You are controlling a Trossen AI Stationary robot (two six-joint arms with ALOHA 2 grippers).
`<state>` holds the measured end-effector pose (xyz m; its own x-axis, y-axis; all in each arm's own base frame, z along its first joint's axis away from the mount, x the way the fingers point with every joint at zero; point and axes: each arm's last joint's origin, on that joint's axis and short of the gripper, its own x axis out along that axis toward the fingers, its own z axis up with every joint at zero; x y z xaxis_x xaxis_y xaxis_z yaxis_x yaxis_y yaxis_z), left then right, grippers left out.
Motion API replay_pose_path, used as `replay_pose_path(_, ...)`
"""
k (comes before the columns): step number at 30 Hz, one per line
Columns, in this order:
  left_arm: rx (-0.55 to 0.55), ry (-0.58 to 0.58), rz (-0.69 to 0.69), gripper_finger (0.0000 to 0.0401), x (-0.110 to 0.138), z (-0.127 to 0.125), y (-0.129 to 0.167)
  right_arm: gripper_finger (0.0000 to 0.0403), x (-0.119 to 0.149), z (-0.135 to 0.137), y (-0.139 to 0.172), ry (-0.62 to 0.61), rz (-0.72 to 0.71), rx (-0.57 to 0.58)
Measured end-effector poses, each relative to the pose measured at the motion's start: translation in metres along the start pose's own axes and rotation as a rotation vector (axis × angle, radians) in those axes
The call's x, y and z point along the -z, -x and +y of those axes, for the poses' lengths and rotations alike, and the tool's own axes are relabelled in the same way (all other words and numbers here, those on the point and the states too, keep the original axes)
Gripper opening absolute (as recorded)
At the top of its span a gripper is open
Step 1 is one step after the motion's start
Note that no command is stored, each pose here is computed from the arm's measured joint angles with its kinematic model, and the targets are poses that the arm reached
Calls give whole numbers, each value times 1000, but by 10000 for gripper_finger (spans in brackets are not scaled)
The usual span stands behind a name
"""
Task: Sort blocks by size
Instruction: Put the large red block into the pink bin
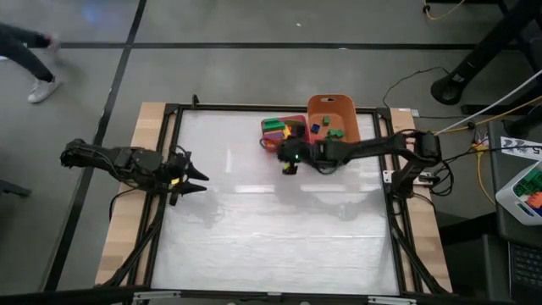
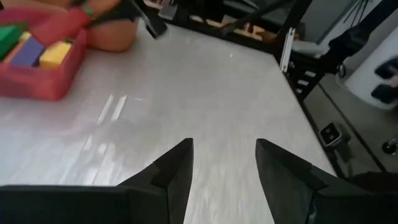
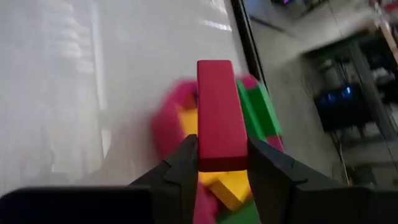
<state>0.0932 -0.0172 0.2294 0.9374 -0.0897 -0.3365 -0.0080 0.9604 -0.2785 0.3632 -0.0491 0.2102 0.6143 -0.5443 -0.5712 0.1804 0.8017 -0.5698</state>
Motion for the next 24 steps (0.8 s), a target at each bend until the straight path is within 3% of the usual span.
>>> replay_pose_path(5, -5, -11, 12, 162, 8, 2, -6, 122, 13, -23, -13, -40, 57, 37)
replay_pose_path(8, 5, -76, -20, 162, 5, 1, -6, 123, 17, -32, -17, -57, 66, 31)
replay_pose_path(16, 16, -183, -68, 162, 1, 0, -5, 124, 20, -37, -20, -68, 69, 23)
replay_pose_path(24, -10, -112, 31, 162, 10, 3, -6, 124, 20, -37, -20, -68, 71, 24)
